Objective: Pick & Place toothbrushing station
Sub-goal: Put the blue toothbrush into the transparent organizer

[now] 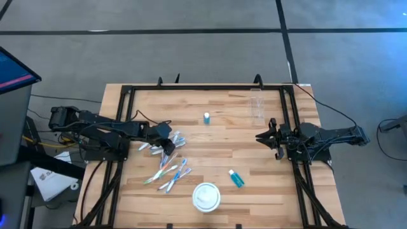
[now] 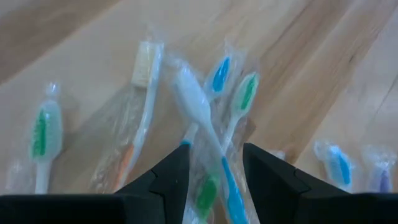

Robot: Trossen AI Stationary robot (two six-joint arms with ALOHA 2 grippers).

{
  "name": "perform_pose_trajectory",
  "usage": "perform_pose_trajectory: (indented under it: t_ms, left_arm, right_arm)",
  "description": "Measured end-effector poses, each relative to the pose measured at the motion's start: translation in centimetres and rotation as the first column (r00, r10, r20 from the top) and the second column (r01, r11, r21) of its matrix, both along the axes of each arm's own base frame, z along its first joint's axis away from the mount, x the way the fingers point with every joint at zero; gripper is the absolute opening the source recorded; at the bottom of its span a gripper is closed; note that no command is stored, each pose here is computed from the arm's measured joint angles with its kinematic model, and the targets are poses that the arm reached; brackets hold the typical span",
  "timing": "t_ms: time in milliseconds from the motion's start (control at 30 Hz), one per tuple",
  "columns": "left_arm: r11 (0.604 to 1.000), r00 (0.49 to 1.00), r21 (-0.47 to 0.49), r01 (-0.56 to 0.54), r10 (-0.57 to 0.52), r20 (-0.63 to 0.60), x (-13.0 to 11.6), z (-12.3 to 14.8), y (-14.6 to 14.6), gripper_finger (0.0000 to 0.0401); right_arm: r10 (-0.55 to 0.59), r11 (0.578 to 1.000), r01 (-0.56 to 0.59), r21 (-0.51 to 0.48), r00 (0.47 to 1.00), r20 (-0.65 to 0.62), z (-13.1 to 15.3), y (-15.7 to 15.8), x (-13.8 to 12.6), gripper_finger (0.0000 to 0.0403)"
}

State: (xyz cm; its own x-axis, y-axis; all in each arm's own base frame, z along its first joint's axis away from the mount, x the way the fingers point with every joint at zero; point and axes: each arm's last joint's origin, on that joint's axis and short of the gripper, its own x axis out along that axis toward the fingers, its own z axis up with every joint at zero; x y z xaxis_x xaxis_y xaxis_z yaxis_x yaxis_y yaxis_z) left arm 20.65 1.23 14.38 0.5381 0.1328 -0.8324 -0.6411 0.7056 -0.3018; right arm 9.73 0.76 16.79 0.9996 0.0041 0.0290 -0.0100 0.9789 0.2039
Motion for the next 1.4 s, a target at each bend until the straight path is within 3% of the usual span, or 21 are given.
perform_pose_trajectory:
  t_ms: [467,900,1133,1400]
  left_arm:
    - [0.996,0.996,-0.045,0.071,-0.073,-0.044,-0.4,-0.3,-1.7,0.0145]
    - [0.996,0.995,-0.062,0.067,-0.072,-0.071,-0.6,-0.4,-2.2,0.0140]
    - [0.995,0.996,-0.078,0.055,-0.060,-0.071,-0.6,-0.4,-2.2,0.0095]
    - [0.995,0.995,-0.085,0.059,-0.065,-0.070,-0.6,-0.4,-2.3,0.0008]
  right_arm:
    - [0.000,1.000,0.000,0.000,1.000,0.000,0.0,0.0,0.0,0.0065]
    - [0.000,1.000,0.000,0.000,1.000,0.000,0.0,0.0,0.0,0.0065]
    - [0.000,1.000,0.000,0.000,1.000,0.000,0.0,0.0,0.0,0.0065]
    - [0.000,1.000,0.000,0.000,1.000,0.000,0.0,0.0,0.0,0.0065]
